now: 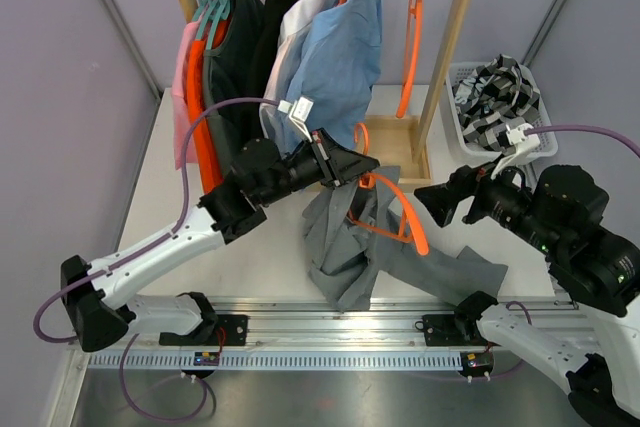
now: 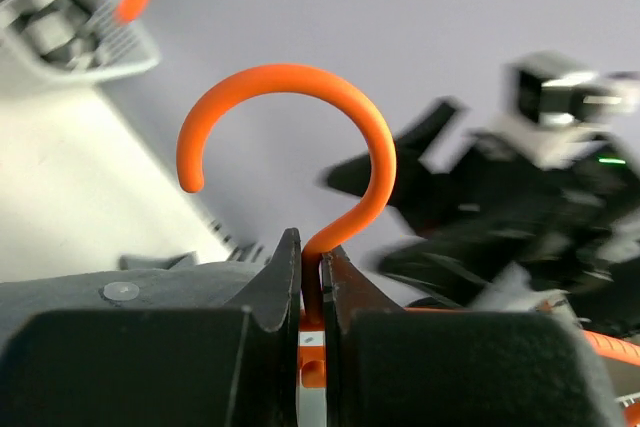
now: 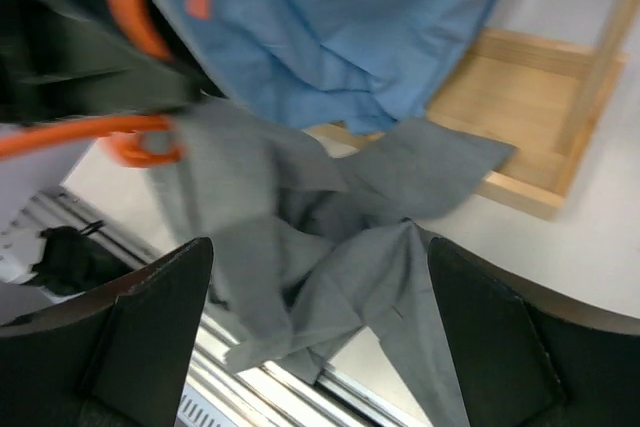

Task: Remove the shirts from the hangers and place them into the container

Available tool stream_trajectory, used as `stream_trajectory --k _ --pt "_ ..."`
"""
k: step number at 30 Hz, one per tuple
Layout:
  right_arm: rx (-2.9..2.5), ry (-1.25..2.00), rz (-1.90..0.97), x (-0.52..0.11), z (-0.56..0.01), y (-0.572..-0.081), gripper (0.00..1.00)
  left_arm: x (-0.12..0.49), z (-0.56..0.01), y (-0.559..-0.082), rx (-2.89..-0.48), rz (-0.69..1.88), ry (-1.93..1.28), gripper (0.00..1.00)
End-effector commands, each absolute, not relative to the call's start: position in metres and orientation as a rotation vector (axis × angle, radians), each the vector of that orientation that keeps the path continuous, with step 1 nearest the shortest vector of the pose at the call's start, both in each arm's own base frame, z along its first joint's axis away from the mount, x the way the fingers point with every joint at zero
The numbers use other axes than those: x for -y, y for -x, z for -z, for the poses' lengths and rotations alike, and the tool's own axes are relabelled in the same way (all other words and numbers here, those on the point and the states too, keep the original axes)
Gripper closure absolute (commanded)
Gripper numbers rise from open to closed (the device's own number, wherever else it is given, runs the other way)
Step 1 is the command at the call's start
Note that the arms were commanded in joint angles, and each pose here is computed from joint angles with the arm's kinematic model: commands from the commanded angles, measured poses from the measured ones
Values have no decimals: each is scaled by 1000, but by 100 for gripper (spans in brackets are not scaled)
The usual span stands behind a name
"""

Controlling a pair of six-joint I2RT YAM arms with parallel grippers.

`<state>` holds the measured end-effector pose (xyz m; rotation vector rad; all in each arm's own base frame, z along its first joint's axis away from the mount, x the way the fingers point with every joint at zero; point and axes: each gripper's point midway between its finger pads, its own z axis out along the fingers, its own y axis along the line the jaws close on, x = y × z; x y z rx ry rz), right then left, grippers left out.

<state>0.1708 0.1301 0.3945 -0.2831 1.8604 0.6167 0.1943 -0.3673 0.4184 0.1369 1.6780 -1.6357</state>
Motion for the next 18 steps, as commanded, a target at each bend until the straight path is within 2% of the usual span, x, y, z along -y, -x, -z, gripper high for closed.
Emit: stream_trajectory --k 1,6,11,16,18 --pt "-1748 421 -848 -164 -421 -153 5 368 -393 -209 -1739 1610 -96 100" --pt "-1769 438 -925 -180 -409 -155 9 371 -407 -199 -1674 1715 -115 100" --pt "-1806 445 -946 -190 -393 -163 17 372 -421 -189 -1627 1820 -121 100" --pt "-1825 446 -952 -195 -386 -167 20 375 -426 -180 -1616 1902 -140 100" --pt "-1824 445 -953 -195 -386 -168 21 375 -427 -178 -1610 1924 -146 90"
